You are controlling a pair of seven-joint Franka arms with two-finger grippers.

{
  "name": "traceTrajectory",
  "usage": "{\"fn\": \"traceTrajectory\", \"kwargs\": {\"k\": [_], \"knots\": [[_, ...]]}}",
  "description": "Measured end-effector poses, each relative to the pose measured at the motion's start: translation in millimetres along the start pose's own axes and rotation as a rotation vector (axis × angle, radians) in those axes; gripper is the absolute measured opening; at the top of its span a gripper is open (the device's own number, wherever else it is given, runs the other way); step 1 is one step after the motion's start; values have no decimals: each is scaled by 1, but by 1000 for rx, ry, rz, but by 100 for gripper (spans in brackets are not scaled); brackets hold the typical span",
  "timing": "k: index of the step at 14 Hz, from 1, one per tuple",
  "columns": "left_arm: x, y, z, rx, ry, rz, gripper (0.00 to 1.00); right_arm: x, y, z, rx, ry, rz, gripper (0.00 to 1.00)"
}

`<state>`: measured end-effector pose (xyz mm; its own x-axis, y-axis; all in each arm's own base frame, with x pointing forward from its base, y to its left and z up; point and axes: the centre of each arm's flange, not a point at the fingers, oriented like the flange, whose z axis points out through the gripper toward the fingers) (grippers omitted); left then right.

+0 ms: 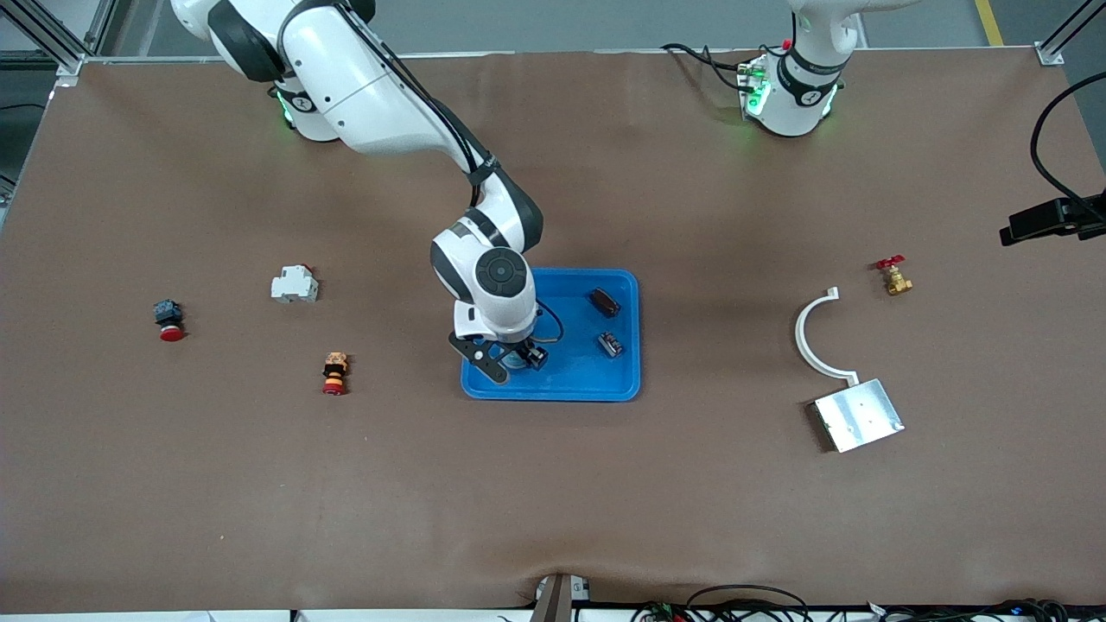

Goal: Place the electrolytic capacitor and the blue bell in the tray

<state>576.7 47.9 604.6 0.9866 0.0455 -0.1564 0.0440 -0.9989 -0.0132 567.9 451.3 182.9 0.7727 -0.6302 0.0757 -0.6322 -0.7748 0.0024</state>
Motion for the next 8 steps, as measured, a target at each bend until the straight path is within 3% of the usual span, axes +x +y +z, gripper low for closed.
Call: {"fn": "traceTrajectory", "kwargs": {"k": [1,6,8], "knots": [[-1,7,-3,5,7,10,100,0,0,1,-2,7,-7,99],[-7,17,-18,4,59,24,100,5,-4,-10,-1,19,-12,100],[-10,20,-27,-7,90,29,100,12,-4,-23,-45,17,-26,100]]}}
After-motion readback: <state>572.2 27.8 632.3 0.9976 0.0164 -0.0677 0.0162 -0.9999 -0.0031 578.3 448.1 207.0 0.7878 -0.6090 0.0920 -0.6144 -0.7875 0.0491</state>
